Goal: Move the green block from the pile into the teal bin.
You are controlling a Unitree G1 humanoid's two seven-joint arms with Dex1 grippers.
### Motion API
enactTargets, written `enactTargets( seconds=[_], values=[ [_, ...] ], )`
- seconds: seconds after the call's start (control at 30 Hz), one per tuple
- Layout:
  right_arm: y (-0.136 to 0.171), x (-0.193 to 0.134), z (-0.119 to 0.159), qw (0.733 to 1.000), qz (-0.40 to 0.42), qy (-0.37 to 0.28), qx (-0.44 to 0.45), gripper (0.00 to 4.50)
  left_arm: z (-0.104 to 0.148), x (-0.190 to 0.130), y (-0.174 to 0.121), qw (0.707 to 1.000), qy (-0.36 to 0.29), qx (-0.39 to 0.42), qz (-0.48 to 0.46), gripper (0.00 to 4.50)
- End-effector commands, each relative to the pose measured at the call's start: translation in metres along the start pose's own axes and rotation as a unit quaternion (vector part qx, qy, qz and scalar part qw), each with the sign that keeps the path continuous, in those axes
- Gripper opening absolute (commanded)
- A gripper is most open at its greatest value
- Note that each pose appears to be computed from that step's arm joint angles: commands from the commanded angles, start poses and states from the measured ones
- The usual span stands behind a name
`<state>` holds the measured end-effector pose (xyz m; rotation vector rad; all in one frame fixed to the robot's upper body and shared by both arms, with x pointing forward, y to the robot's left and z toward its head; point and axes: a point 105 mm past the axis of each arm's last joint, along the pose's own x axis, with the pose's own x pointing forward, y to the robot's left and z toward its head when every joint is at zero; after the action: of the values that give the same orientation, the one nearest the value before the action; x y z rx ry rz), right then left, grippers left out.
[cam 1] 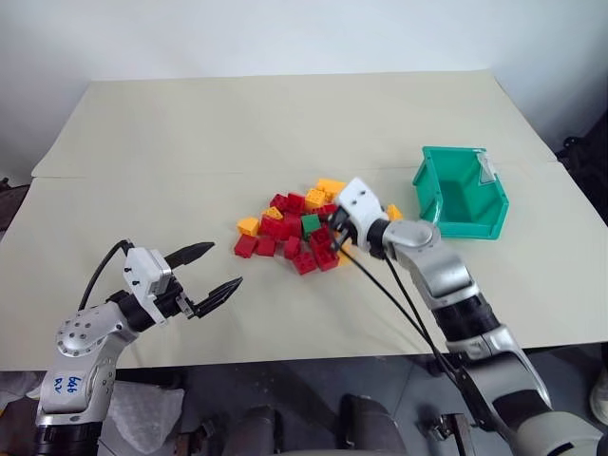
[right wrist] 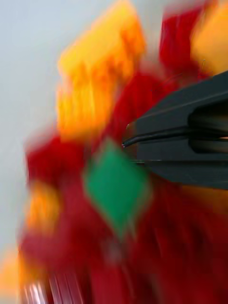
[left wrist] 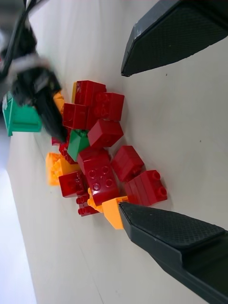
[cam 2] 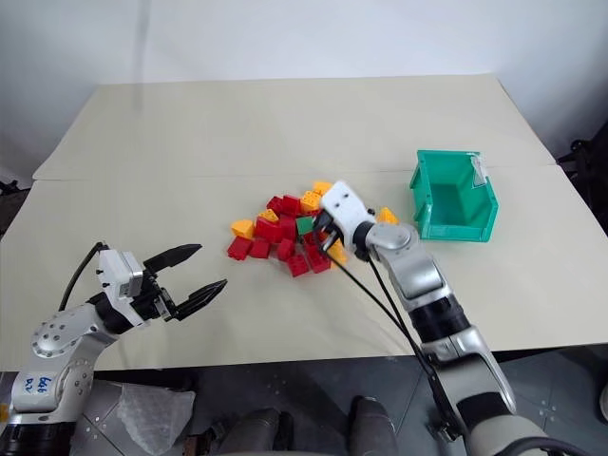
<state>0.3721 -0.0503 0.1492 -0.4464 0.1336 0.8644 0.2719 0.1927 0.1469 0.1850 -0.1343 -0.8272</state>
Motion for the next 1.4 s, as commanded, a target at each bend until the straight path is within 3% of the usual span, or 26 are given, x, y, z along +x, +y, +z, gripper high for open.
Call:
enactTargets(
  seconds=[0.03, 0.17, 0.37, 0.47, 0.77, 1.27, 1.4],
  values=[
    [0.023, -0.011, -0.005, 0.999, 0.048, 0.021, -0.013, 0.03, 0.007, -0.002, 0.001, 1.0, -0.009, 0.017, 0.006, 4.5],
    [0.036, -0.021, -0.009, 0.997, 0.076, 0.031, -0.01, 0.03, 0.006, -0.003, 0.002, 1.0, -0.008, 0.016, 0.008, 4.5],
    [0.022, -0.026, 0.014, 0.997, 0.071, -0.017, 0.021, 0.03, 0.005, -0.002, 0.001, 1.0, -0.007, 0.015, 0.006, 4.5],
    [0.009, -0.028, 0.029, 0.997, 0.056, -0.035, 0.032, 0.91, 0.005, -0.002, 0.002, 1.0, -0.006, 0.015, 0.004, 4.5],
    [-0.007, -0.001, 0.028, 0.998, 0.065, 0.006, 0.014, 4.04, 0.003, 0.001, 0.003, 1.0, -0.006, 0.013, 0.0, 4.5],
    [-0.013, 0.027, 0.023, 0.995, 0.079, 0.026, 0.051, 4.04, 0.002, 0.001, 0.0, 1.0, -0.012, 0.009, 0.003, 4.5],
    [-0.011, 0.028, 0.025, 0.994, 0.093, 0.025, 0.045, 3.15, 0.003, 0.001, 0.001, 1.0, -0.012, 0.01, 0.005, 4.5]
  ],
)
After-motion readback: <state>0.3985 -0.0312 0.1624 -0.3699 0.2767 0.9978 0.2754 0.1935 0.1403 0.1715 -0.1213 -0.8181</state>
